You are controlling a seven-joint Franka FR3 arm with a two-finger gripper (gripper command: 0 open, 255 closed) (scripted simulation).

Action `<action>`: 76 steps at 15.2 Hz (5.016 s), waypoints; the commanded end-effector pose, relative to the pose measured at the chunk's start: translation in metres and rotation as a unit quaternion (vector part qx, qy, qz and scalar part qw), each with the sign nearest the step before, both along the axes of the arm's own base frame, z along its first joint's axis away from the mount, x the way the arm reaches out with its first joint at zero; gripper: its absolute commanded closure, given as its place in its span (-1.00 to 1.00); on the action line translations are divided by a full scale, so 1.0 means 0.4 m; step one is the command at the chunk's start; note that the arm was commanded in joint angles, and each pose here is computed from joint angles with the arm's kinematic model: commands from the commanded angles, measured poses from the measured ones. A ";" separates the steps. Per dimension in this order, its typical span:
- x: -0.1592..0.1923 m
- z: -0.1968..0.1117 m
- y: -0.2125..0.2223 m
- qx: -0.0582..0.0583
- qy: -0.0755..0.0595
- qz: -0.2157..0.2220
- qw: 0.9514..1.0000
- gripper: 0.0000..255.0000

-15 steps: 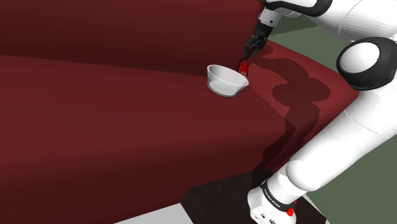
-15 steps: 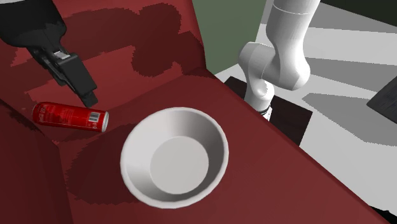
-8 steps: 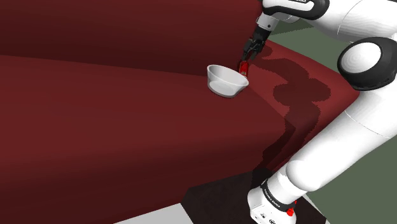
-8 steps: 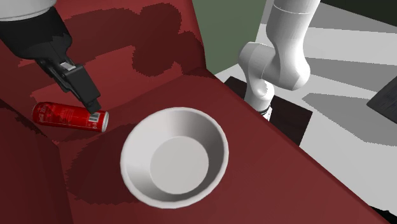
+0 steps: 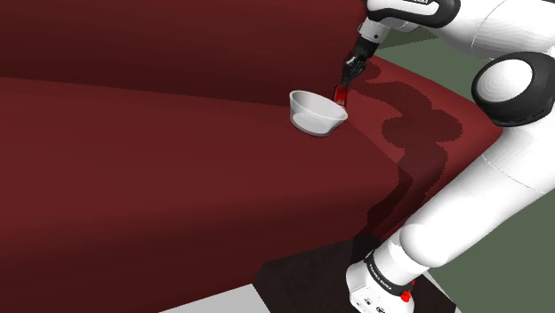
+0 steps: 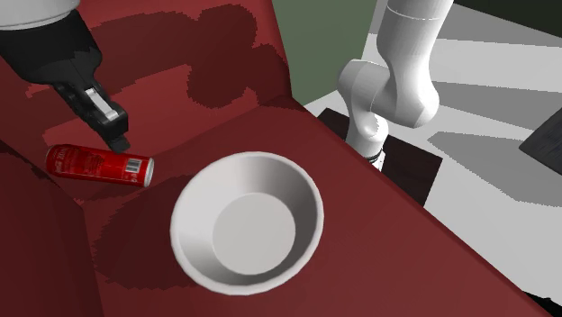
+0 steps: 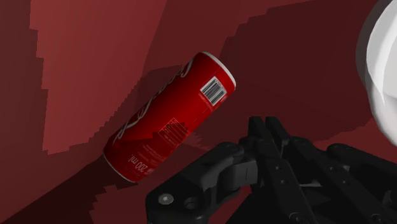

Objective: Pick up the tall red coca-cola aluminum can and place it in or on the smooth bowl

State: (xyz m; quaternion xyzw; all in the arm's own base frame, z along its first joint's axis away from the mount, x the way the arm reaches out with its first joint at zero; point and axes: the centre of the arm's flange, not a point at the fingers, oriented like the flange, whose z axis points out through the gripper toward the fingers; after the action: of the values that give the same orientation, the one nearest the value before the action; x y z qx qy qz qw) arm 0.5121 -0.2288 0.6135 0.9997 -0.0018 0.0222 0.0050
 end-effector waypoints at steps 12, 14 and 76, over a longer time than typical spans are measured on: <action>-0.019 -0.153 -0.042 -0.086 -0.121 -0.291 0.945 -1.00; -0.018 -0.186 -0.053 -0.097 -0.137 -0.329 0.929 -1.00; -0.051 0.152 0.112 -0.097 -0.137 -0.329 0.929 1.00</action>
State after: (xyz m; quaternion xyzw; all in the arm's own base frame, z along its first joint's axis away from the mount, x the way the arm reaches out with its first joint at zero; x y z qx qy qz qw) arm 0.4954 -0.1962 0.6758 0.9252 -0.3288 0.1554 0.1081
